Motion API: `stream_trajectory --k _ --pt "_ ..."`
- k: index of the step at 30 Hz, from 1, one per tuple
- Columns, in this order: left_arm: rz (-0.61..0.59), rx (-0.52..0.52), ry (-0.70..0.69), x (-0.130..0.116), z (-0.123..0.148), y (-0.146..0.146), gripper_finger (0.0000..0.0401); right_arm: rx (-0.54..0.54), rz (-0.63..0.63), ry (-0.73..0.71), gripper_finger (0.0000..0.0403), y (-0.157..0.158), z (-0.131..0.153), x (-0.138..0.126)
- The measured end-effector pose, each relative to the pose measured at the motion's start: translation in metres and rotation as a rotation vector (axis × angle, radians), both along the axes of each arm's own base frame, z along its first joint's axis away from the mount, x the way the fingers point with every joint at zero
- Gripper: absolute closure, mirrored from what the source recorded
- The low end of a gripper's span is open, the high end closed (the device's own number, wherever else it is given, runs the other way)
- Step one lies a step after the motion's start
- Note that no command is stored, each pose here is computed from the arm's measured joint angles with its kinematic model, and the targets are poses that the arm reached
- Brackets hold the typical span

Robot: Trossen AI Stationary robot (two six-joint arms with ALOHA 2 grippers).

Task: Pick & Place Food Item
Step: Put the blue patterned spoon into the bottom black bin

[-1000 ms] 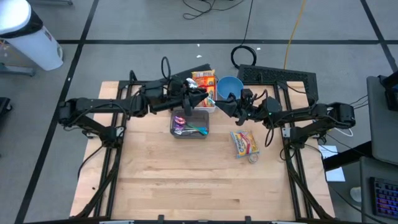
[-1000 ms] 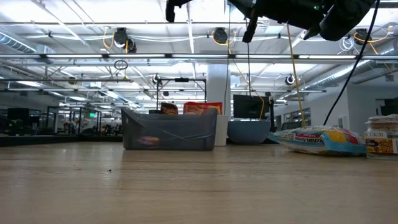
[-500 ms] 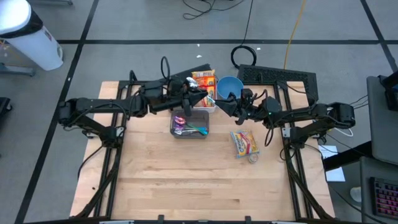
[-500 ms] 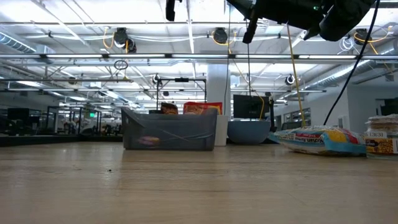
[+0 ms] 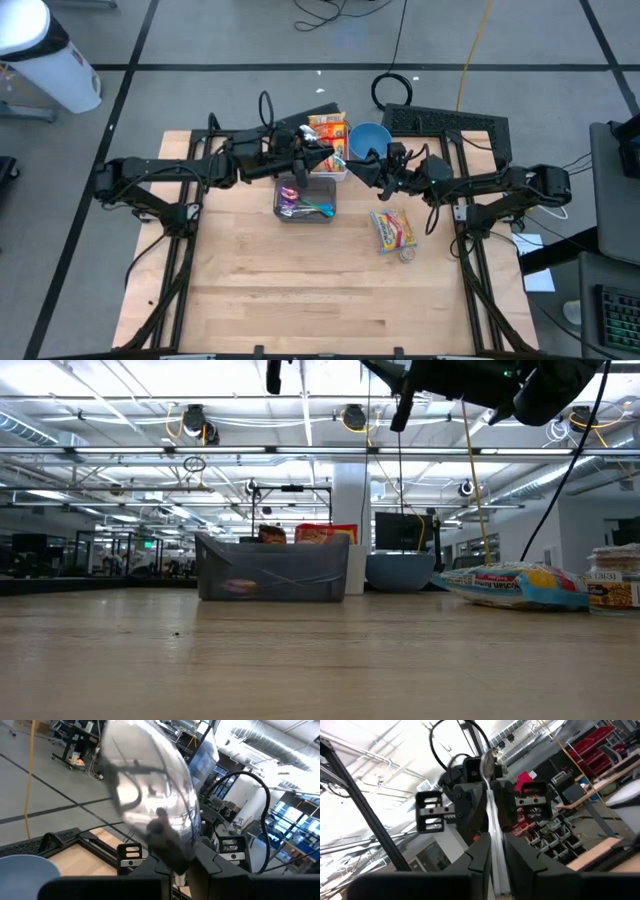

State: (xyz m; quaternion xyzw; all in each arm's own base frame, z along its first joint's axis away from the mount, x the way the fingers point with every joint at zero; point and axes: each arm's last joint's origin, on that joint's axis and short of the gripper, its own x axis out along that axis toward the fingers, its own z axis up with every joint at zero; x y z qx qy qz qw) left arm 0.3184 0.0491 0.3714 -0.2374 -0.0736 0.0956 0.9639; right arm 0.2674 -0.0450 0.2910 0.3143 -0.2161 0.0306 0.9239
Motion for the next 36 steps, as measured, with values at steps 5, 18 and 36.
stream_trajectory --k 5,18,36 --pt "-0.009 0.004 0.008 0.000 -0.001 0.000 0.0376 0.011 0.008 0.041 0.0327 -0.001 -0.004 0.002" --pt "-0.098 -0.037 0.104 0.001 -0.011 -0.002 0.0376 -0.076 0.212 0.169 0.0199 -0.034 0.010 -0.002" --pt "-0.112 -0.056 0.154 0.001 -0.016 -0.003 0.0376 -0.259 0.332 0.415 0.0210 -0.042 0.045 0.015"
